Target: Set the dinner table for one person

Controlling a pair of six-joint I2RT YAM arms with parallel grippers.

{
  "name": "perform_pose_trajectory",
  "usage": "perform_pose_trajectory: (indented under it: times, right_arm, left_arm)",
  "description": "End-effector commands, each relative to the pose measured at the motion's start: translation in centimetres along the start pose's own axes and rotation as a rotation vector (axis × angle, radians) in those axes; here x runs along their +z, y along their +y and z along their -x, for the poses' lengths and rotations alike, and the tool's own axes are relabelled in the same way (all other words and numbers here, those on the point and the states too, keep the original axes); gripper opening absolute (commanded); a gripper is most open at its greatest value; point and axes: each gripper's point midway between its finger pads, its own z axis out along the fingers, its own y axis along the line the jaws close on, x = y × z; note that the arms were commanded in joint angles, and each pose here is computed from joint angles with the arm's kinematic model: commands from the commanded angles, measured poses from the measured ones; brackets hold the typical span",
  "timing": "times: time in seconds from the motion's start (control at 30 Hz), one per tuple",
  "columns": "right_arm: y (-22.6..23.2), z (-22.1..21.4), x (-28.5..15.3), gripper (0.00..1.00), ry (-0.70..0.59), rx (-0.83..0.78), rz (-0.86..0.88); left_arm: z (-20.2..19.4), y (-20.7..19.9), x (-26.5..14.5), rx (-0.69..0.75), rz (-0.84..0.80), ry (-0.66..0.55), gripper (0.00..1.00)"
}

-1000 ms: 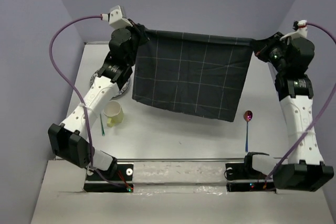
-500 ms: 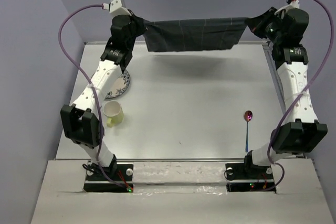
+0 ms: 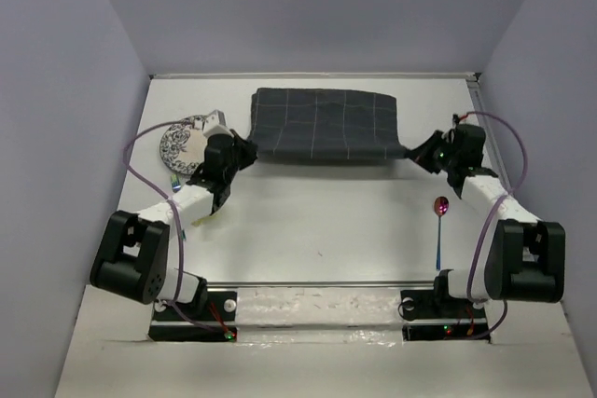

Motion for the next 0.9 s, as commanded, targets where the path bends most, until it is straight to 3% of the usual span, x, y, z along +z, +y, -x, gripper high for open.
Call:
perform_pose_trajectory:
  times: [0.0, 0.3, 0.87]
  right_arm:
    - [-2.6, -0.9, 0.8, 0.00, -0.063, -0.013, -0.029]
    - [-6.7, -7.0, 0.0, 0.00, 0.042, 0.055, -0.132]
    - [-8.6, -10.4, -2.6, 0.00, 0.075, 0.099, -0.210]
  left_arm:
    - [-0.7, 1.7, -0.5, -0.057, -0.020, -0.085, 0.00]
    - [-5.3, 4.8, -4.4, -0.070, -0.018, -0.059, 0.00]
    - [-9.2, 6.4, -8.7, -0.073, -0.050, -0.011, 0.00]
